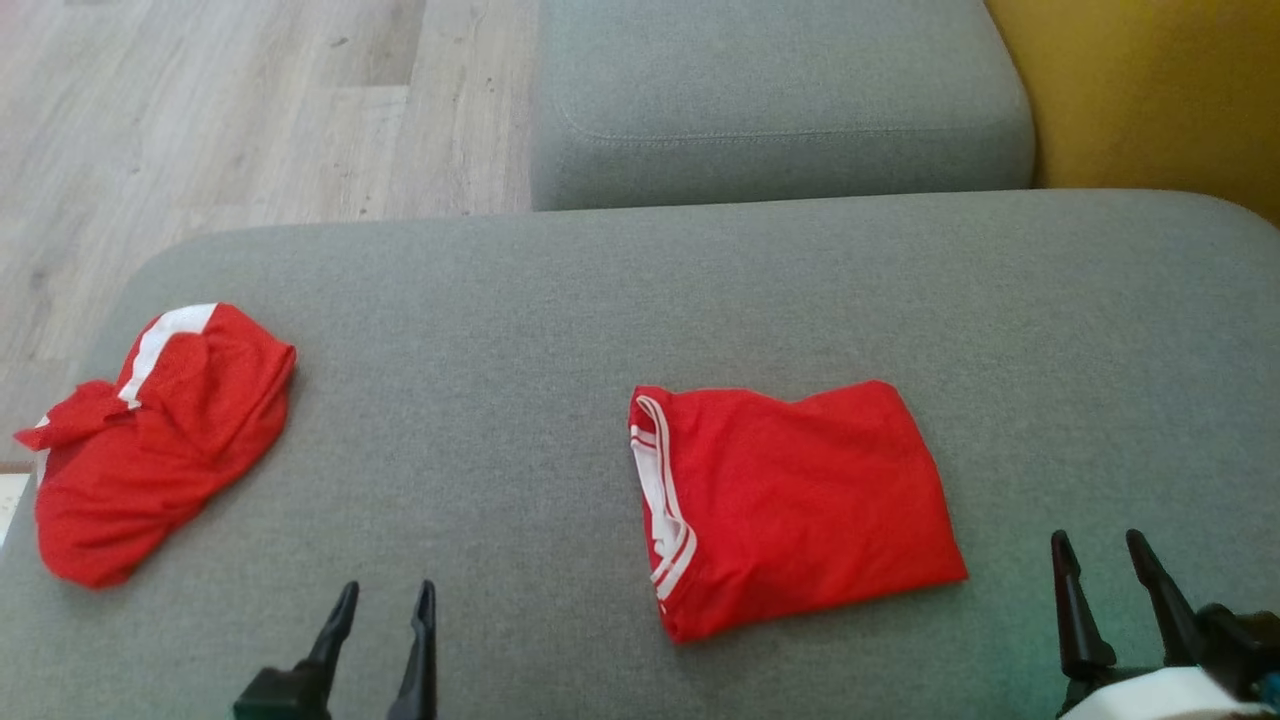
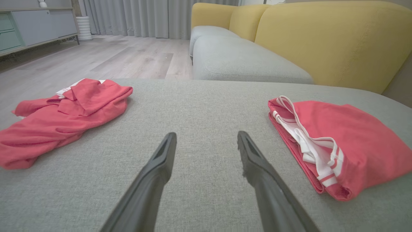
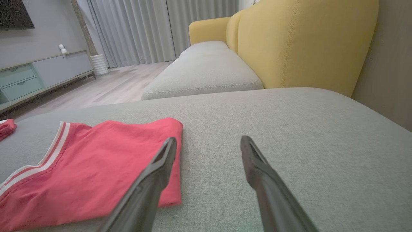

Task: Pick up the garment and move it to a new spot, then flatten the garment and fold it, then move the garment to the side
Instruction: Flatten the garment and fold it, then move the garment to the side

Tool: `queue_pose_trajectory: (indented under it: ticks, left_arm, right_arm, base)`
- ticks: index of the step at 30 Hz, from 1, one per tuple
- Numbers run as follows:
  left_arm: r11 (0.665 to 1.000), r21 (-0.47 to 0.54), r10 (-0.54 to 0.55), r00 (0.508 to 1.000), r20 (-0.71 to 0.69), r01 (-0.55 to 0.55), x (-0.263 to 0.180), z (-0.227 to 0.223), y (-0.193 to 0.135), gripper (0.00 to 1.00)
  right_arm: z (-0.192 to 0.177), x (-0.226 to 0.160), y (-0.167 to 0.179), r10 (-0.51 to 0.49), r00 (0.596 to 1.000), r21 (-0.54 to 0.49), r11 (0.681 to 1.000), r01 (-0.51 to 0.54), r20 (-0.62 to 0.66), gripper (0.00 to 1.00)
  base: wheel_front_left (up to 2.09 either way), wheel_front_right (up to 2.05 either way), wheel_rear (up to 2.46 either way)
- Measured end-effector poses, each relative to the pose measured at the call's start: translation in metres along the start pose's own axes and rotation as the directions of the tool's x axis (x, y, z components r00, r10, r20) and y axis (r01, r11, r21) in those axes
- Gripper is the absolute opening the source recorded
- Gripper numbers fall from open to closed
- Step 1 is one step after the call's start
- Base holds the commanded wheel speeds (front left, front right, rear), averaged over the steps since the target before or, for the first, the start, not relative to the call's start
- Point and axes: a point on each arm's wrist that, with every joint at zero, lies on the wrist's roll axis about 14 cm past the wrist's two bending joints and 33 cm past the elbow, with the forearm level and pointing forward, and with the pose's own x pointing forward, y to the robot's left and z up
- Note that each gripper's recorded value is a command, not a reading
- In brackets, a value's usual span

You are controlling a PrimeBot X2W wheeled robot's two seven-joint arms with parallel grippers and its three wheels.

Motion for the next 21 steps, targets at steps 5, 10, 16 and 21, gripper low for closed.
queue_pose_trajectory:
  ticks: [5, 10, 16, 21]
  left_arm:
    - [1.0, 0.007, 0.03, 1.0, 0.008, -0.03, -0.003, 0.002, 0.01, 1.0]
    - [0.999, 0.008, 0.042, 0.999, -0.007, -0.042, -0.01, -0.003, 0.014, 1.0]
    - [0.999, 0.007, 0.054, 0.998, -0.014, -0.054, -0.012, -0.006, 0.016, 1.0]
    - [0.998, 0.007, 0.056, 0.998, -0.023, -0.056, -0.011, -0.007, 0.017, 1.0]
  right_arm:
    - [0.004, 0.002, 0.002, -0.01, 1.0, 0.014, 1.0, 0.01, 0.017, 1.0]
    - [0.005, 0.006, 0.009, 0.005, 1.0, 0.015, 1.0, -0.005, 0.02, 1.0]
    - [0.003, 0.009, 0.013, 0.016, 1.0, 0.013, 1.0, -0.016, 0.012, 1.0]
    - [0.001, 0.014, 0.025, 0.049, 0.999, 0.057, 0.997, -0.049, 0.008, 1.0]
  base:
    - [0.0, 0.0, 0.0]
    - [0.0, 0.0, 0.0]
    - [0.0, 0.0, 0.0]
    - [0.0, 0.0, 0.0]
